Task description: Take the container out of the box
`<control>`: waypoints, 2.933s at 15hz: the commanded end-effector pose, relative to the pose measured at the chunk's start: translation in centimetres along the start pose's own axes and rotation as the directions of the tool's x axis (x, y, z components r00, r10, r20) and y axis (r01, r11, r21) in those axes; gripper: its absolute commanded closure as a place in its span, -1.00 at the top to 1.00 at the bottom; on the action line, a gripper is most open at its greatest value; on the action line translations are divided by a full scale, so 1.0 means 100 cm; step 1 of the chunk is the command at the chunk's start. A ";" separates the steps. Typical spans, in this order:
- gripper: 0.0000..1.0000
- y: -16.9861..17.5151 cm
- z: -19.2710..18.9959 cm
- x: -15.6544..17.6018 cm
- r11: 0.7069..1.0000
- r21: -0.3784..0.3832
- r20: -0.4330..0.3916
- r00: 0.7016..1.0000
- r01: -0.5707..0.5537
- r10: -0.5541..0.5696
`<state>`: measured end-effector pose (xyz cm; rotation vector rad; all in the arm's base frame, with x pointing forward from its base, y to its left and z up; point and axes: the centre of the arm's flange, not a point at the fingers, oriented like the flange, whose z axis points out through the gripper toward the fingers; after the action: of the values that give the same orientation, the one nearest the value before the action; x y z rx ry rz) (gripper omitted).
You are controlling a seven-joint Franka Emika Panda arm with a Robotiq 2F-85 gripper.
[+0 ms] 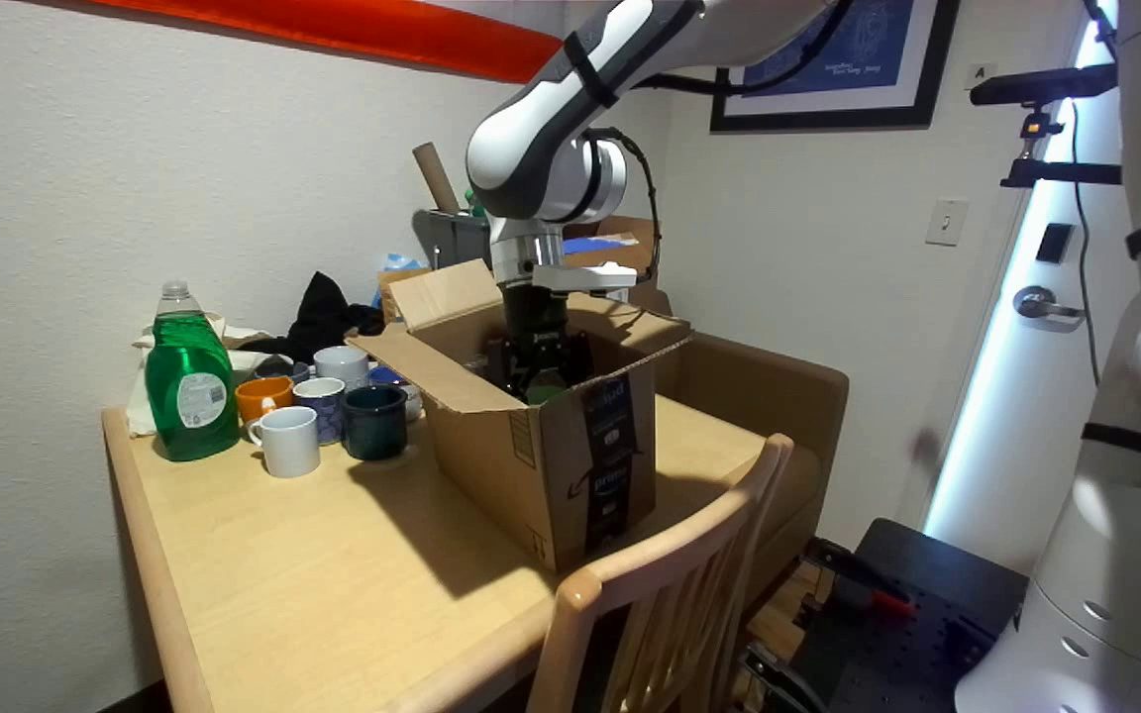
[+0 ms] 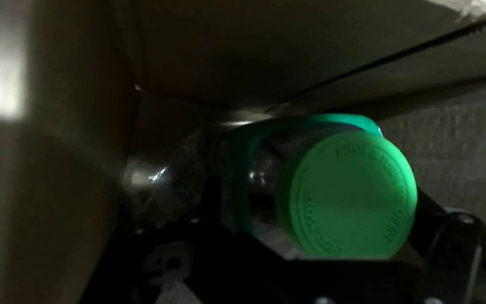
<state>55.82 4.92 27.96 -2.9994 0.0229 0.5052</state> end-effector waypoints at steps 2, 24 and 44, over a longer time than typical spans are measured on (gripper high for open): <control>1.00 0.015 0.002 -0.001 0.999 0.015 -0.020 0.999 0.038 -0.038; -0.22 0.038 -0.013 -0.005 0.998 0.020 -0.054 0.996 0.067 -0.065; -0.22 0.016 -0.085 -0.122 0.997 -0.032 -0.284 0.955 0.075 -0.081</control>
<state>49.86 2.29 36.53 -3.0306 -0.0859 0.1590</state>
